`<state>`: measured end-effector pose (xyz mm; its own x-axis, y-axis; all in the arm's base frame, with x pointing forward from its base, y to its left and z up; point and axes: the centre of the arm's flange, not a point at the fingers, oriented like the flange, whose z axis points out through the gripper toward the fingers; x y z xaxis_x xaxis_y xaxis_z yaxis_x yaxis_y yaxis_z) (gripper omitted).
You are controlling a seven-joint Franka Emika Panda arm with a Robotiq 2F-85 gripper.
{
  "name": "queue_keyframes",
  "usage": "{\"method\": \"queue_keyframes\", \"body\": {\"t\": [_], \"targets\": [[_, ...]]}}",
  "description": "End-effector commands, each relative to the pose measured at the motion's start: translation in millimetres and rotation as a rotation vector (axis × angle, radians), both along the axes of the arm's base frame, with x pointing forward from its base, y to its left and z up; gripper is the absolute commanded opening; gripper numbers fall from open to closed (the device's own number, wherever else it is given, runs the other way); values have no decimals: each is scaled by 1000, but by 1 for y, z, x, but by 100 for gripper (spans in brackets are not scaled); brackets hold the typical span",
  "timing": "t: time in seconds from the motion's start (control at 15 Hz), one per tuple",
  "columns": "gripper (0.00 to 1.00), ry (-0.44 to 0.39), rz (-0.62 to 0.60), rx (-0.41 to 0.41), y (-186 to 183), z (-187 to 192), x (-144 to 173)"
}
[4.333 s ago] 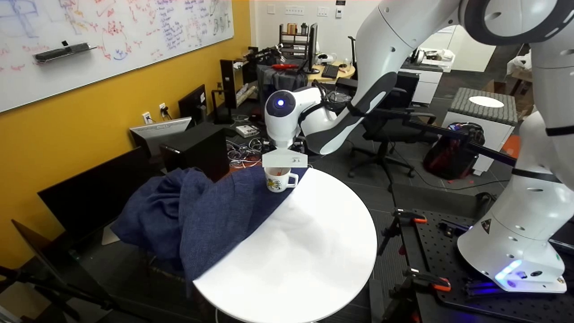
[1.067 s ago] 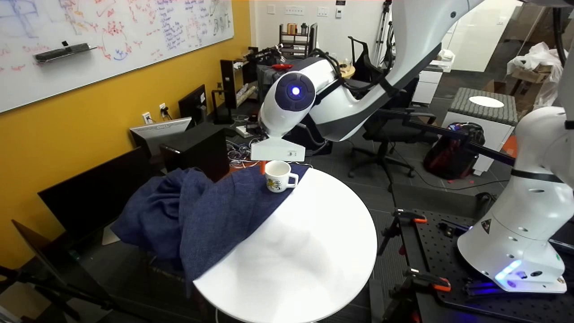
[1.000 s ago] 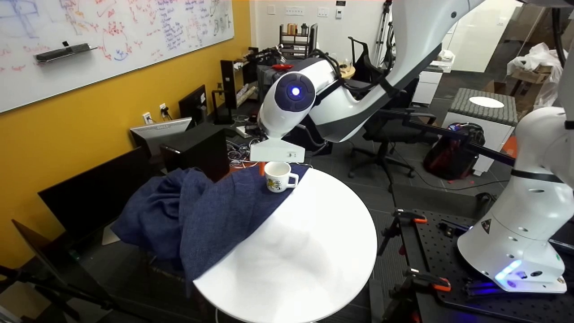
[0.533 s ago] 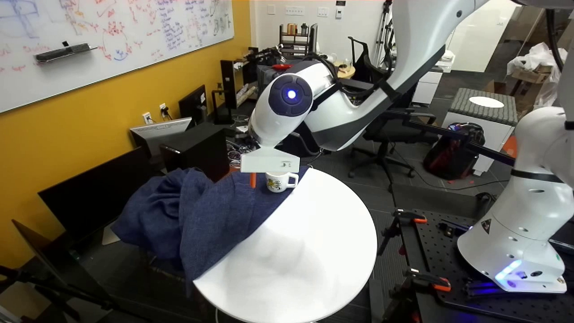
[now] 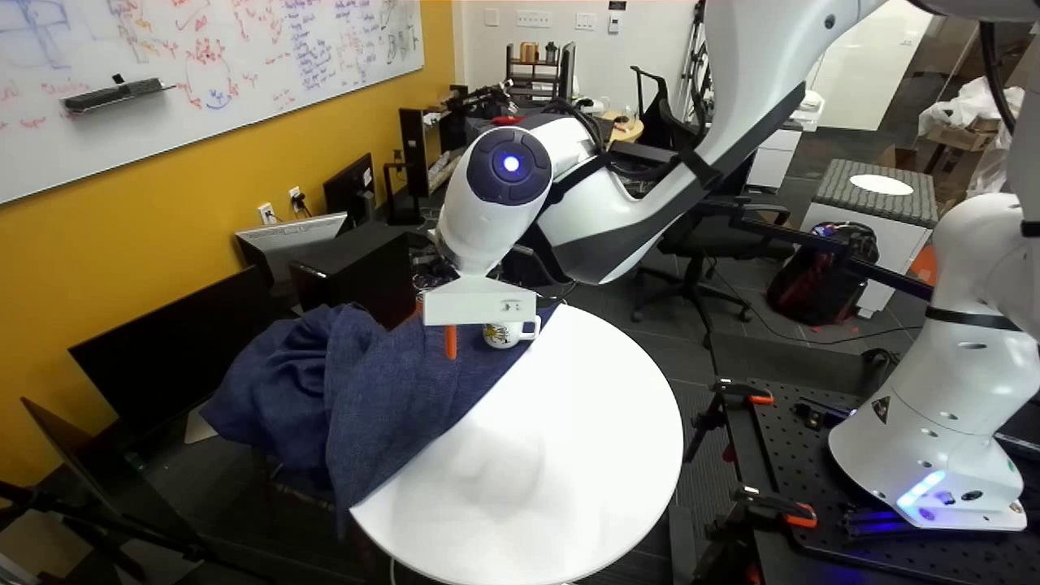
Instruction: Pick the marker from the cup and put it on the table
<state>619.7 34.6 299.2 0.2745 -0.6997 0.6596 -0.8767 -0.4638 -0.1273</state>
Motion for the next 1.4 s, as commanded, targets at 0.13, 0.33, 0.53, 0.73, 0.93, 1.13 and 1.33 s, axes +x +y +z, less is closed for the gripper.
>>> {"method": "queue_keyframes", "body": {"t": [0.13, 0.33, 0.53, 0.73, 0.93, 1.13, 1.33], "targets": [[3, 69, 48, 34, 13, -3, 22], [3, 117, 92, 68, 18, -5, 29], [3, 173, 161, 120, 24, -11, 38], [3, 226, 240, 159, 28, -21, 45], [3, 286, 316, 193, 27, -34, 54], [3, 356, 376, 243, 26, -47, 60], [3, 407, 436, 286, 26, -57, 64]]}}
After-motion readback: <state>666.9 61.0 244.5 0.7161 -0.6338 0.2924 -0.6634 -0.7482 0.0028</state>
